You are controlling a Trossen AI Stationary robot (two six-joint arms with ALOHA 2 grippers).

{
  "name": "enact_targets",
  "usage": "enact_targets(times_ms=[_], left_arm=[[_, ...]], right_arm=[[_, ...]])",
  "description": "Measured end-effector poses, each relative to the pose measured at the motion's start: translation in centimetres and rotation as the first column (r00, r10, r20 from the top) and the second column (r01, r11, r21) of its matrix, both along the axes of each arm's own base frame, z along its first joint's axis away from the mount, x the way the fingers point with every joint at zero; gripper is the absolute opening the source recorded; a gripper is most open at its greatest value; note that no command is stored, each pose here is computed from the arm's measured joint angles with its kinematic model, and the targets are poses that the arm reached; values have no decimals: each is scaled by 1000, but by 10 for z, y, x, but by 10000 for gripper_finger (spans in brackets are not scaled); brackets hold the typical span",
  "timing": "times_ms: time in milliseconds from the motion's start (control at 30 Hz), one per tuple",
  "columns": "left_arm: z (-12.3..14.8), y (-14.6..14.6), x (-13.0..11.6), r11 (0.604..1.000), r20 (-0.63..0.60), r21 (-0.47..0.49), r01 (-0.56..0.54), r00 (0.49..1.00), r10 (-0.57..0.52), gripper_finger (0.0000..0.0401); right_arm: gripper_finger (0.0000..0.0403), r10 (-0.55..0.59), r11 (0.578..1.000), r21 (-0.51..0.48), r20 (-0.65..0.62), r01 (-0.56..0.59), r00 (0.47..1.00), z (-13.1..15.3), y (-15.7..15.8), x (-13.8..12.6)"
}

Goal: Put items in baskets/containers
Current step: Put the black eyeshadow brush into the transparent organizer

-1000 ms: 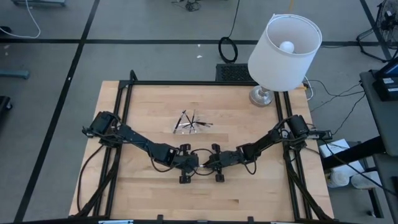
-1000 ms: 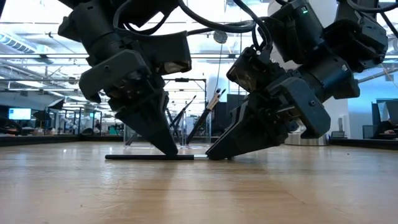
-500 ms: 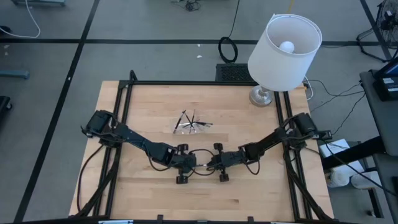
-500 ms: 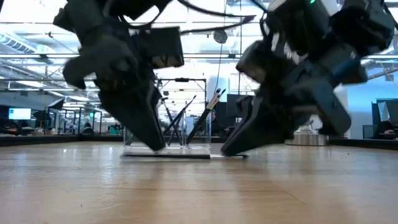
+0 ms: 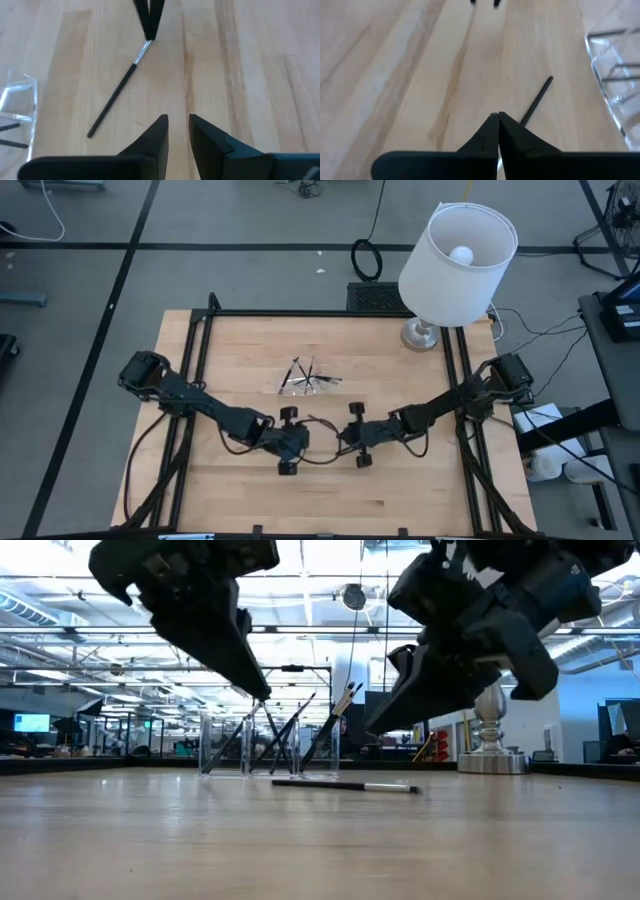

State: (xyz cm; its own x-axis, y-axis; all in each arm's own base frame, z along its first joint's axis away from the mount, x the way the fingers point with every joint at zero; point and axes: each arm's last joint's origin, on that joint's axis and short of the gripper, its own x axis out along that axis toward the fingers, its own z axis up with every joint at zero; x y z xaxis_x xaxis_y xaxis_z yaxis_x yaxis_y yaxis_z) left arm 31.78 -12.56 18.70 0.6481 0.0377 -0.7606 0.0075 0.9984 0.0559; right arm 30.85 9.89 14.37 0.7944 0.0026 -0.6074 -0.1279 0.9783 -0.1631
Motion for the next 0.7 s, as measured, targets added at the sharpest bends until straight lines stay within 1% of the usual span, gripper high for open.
enact_targets(times_ms=[133,200,267,333,400,500,567,600,700], left_arm=[[-2,2,1,1000,-7,-11,-26,1000,26,85],[-3,2,1,999,-13,-20,-41,999,41,85],[-3,0,0,999,-13,-21,-33,999,33,85],[-3,-2,-1,999,-11,-25,-29,1000,29,85],[-3,-4,-2,999,-13,-29,-26,1000,26,85],[-3,-7,-2,999,-11,-31,-21,1000,20,85],[-3,-8,-3,999,-12,-32,-18,1000,18,85],[-3,-9,-3,999,-11,-33,-19,1000,18,85],[-3,-9,-4,999,-13,-40,-26,1000,26,85]], right_arm=[[0,-43,999,8,-70,44,997,-7,-1,-4],[7,-108,992,-71,-127,100,986,-13,-5,-10],[23,-175,975,-165,-155,149,972,-15,-9,-14],[45,-211,963,-201,-163,177,964,-10,-13,-19],[70,-223,967,-163,-155,198,962,-2,-17,-20],[104,-213,977,-60,-194,205,958,6,-25,-25],[120,-216,975,5,-212,222,953,9,-31,-29],[125,-222,973,19,-227,232,948,9,-34,-32],[131,-253,965,1,-271,263,929,2,-45,-41]])
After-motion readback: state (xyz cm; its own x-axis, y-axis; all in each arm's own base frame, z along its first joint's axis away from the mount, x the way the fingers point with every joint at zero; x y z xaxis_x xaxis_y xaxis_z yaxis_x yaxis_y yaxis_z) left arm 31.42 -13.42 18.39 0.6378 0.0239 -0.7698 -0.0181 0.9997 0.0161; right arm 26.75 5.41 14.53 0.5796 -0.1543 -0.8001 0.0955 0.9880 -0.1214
